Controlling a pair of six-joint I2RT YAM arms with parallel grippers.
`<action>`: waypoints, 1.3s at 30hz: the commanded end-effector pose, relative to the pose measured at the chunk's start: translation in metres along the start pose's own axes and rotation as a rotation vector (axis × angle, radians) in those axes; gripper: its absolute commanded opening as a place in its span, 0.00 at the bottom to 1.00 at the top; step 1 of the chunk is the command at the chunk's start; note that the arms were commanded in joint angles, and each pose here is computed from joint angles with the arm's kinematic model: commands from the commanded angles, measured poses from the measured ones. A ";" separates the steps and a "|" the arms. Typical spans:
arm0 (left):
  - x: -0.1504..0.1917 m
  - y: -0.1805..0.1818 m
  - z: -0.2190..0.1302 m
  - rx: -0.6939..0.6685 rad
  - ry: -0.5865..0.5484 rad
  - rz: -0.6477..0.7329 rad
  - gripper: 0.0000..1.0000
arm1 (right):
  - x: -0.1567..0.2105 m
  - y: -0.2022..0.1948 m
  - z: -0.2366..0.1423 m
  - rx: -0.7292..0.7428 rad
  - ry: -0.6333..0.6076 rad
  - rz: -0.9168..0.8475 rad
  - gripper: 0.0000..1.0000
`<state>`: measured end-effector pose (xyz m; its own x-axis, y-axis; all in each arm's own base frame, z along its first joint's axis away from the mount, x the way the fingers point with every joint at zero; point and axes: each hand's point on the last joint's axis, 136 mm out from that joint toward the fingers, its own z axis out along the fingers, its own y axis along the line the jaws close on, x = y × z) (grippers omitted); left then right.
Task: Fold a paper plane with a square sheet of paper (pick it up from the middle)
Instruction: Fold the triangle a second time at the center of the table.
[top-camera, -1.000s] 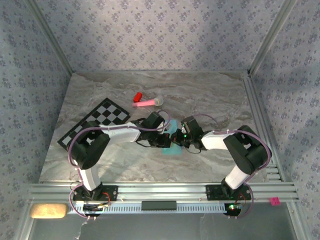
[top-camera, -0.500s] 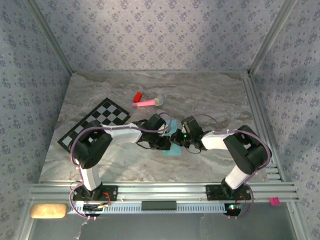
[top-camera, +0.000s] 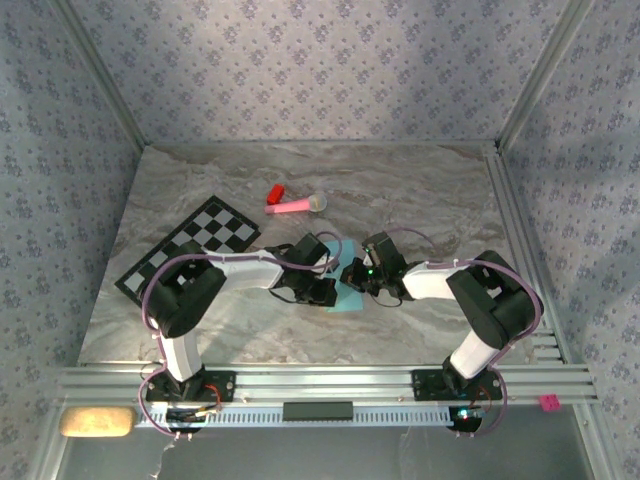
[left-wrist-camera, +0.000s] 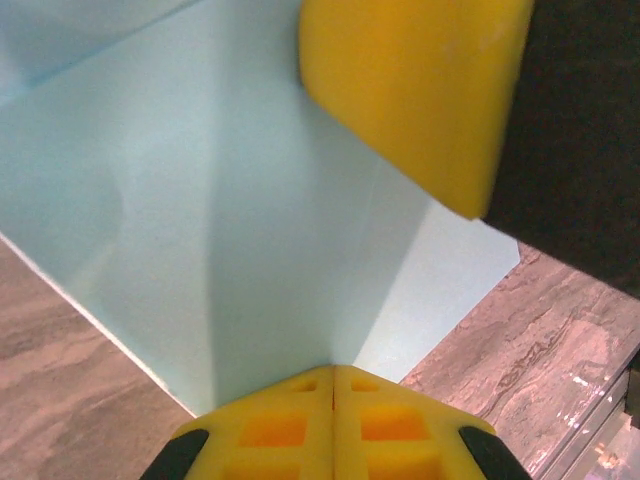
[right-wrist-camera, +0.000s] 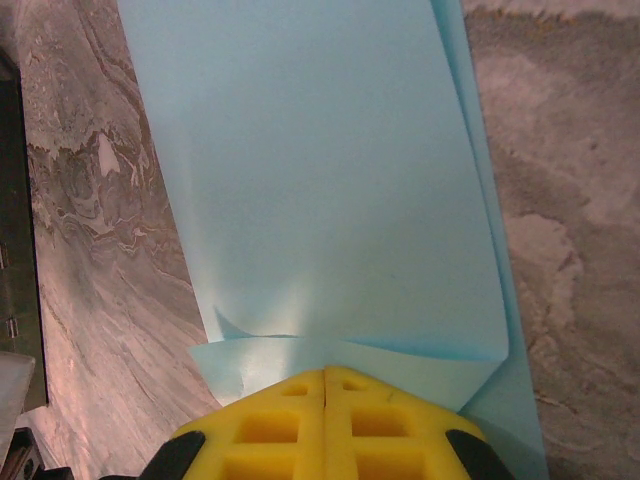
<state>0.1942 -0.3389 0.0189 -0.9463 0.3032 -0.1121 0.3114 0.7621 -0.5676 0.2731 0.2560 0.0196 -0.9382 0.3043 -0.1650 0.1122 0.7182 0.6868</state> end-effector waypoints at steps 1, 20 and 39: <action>0.018 0.007 0.004 -0.015 0.048 0.004 0.09 | 0.029 -0.056 0.004 0.182 0.082 0.043 0.01; 0.052 0.013 0.002 0.032 0.109 -0.040 0.12 | 0.031 -0.061 0.005 0.198 0.089 0.048 0.01; 0.058 0.001 -0.011 0.111 0.078 -0.030 0.13 | 0.031 -0.060 0.005 0.197 0.086 0.046 0.01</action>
<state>0.1627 -0.3214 0.0192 -0.9480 0.2989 -0.1090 0.2961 0.7033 -0.6463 0.2674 0.2607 0.0189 -0.9492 0.2814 -0.1409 0.1056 0.7066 0.6997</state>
